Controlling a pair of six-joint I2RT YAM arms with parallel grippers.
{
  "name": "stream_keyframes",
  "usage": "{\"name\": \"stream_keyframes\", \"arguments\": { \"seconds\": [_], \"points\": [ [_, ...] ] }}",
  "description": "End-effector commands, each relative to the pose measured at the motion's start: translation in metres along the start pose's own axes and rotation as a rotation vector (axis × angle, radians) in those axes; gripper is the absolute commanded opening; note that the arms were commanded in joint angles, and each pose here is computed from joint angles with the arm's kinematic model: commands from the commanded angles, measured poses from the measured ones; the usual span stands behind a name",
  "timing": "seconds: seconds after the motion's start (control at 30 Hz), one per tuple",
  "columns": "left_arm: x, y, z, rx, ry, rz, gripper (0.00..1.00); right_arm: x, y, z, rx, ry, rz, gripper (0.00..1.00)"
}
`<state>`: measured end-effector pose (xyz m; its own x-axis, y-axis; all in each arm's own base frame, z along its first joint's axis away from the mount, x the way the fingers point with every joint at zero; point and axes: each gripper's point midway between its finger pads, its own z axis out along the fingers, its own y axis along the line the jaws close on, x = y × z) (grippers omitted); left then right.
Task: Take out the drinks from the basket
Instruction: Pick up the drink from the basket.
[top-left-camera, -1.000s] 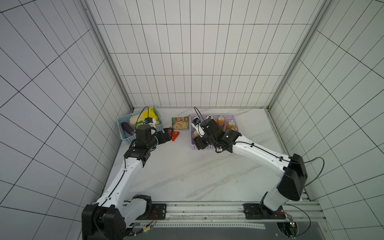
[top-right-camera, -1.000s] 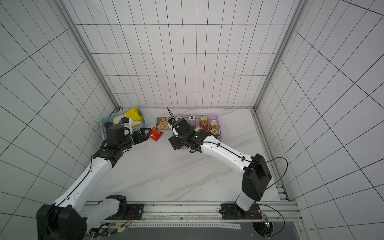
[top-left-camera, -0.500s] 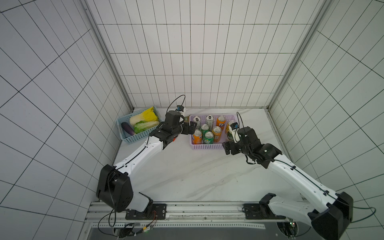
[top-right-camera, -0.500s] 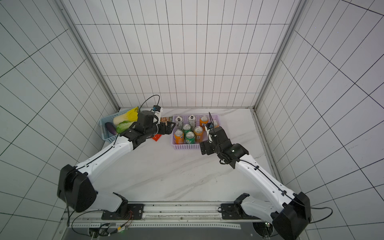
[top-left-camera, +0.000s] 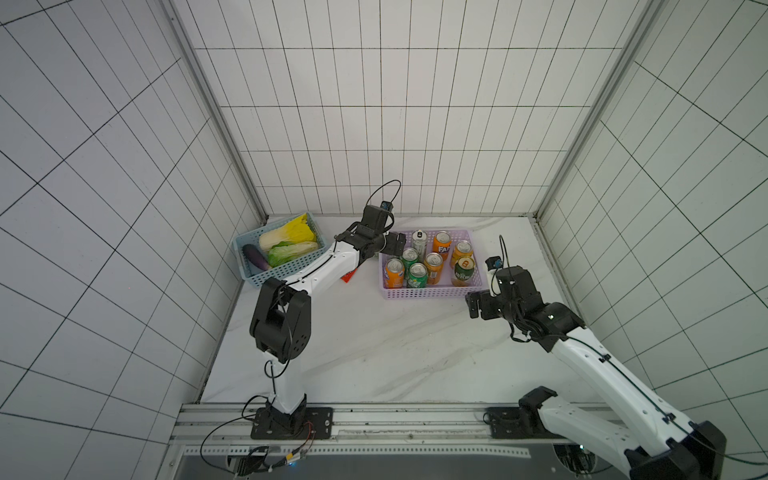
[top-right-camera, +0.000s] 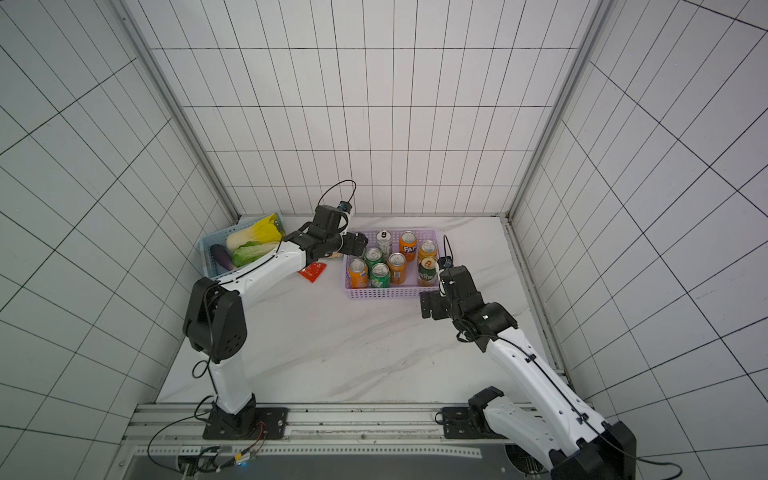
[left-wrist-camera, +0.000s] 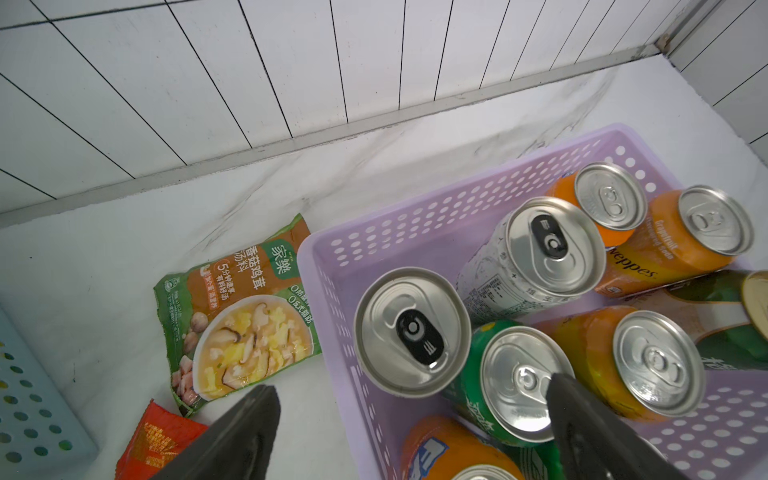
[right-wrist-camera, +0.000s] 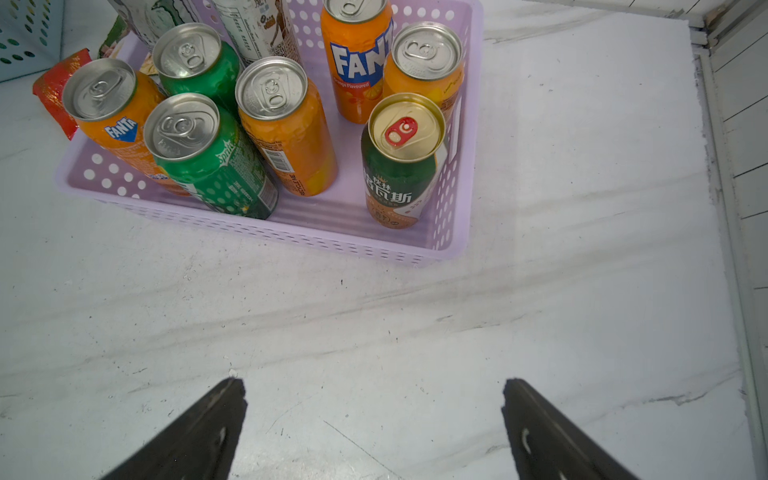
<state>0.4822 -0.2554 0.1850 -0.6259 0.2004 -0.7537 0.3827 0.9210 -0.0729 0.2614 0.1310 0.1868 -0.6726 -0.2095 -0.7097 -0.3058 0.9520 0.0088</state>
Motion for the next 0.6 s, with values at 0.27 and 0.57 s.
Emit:
{"name": "stream_keyframes", "arguments": {
  "seconds": [0.27, 0.57],
  "points": [
    [-0.001, -0.003, 0.043, -0.037, 0.071, 0.124, 0.89, 0.017, -0.013, 0.007, 0.053, 0.048, 0.013, 1.0],
    [0.006, -0.007, 0.057, -0.028, 0.111, 0.142, 0.7, 0.02, -0.015, 0.011, 0.068, 0.064, 0.012, 1.0]
  ]
}}
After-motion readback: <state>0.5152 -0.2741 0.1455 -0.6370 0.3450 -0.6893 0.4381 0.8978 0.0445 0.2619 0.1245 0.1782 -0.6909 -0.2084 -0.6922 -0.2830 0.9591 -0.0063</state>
